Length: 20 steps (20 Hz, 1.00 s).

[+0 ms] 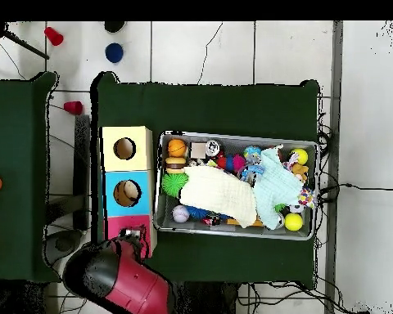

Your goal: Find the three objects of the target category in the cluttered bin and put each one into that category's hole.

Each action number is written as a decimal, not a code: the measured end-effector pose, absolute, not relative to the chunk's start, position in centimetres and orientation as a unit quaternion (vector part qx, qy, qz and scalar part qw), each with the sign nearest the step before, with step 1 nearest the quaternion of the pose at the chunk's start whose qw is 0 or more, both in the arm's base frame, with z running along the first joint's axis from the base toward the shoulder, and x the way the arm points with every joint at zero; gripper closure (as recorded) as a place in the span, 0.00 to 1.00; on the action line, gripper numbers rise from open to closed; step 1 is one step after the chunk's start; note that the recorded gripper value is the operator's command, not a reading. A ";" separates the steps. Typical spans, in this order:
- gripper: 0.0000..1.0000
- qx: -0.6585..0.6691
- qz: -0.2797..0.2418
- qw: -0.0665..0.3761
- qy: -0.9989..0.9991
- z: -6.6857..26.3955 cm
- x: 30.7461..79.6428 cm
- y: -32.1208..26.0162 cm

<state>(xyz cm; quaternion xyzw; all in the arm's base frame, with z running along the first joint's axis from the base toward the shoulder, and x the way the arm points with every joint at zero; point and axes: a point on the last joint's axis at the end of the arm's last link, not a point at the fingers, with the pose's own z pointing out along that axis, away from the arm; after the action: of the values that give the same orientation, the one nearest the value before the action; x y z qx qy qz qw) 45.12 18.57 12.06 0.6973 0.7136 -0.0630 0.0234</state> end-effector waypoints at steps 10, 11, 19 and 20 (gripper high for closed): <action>0.00 0.704 -0.082 0.019 0.705 12.2 46.2 10.8; 0.00 0.705 -0.083 0.018 0.704 12.1 46.2 10.4; 0.00 0.717 -0.077 0.017 0.693 10.7 47.9 1.7; 0.00 0.717 -0.075 0.017 0.693 10.5 48.1 1.0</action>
<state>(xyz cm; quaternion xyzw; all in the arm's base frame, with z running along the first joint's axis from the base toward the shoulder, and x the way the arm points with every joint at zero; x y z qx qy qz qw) 48.07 0.96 10.53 0.7168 0.6930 -0.0755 0.0168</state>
